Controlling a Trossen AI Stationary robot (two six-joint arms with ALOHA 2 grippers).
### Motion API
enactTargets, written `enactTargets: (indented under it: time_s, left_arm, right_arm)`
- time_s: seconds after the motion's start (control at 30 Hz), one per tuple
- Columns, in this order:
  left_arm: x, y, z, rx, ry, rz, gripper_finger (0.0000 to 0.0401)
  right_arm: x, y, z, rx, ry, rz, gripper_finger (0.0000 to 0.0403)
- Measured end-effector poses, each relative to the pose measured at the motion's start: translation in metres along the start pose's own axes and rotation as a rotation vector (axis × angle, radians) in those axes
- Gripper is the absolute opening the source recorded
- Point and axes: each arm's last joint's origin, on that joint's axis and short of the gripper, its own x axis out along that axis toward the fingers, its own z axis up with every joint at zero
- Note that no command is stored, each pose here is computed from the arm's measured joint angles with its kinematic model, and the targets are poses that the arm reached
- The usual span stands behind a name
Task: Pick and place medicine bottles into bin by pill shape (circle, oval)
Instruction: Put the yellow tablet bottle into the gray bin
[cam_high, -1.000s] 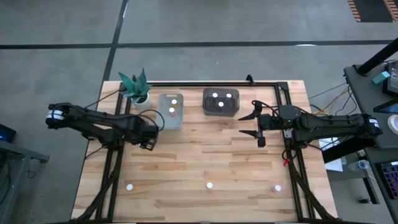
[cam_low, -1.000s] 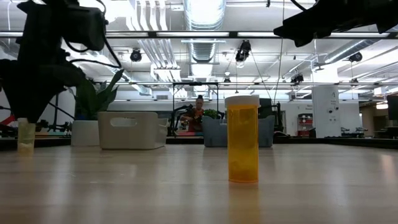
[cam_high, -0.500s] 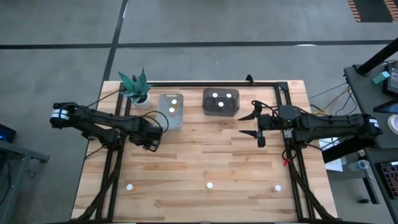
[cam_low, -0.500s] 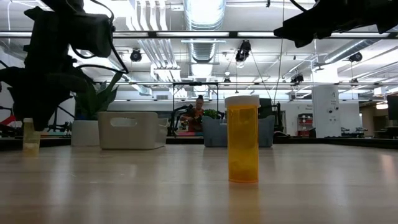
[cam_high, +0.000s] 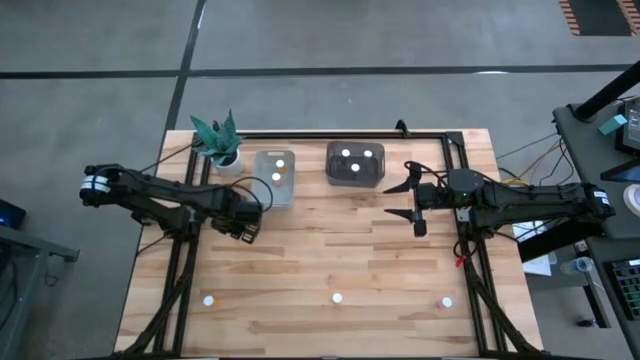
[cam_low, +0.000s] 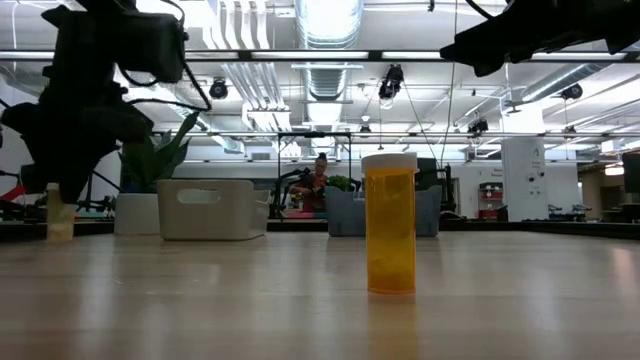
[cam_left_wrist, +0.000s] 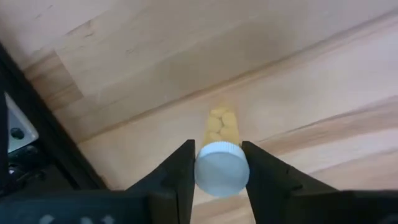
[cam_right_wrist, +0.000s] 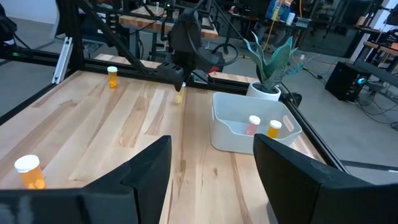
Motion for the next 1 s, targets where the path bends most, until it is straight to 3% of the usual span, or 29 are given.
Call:
enactTargets:
  time_s: [0.37, 0.53, 1.0]
  left_arm:
    - [-0.061, -0.029, 0.011, 0.071, -0.091, -0.211, 0.0094]
    - [-0.096, -0.039, 0.019, 0.133, -0.232, -0.285, 0.0092]
    - [-0.157, -0.061, 0.078, 0.342, -0.471, -0.291, 0.009]
  right_arm:
    - [0.0, 0.0, 0.0, 0.0, 0.0, 0.0, 0.0219]
    - [0.0, 0.0, 0.0, 0.0, 0.0, 0.0, 0.0219]
    - [0.0, 0.0, 0.0, -0.001, 0.0, -0.001, 0.0219]
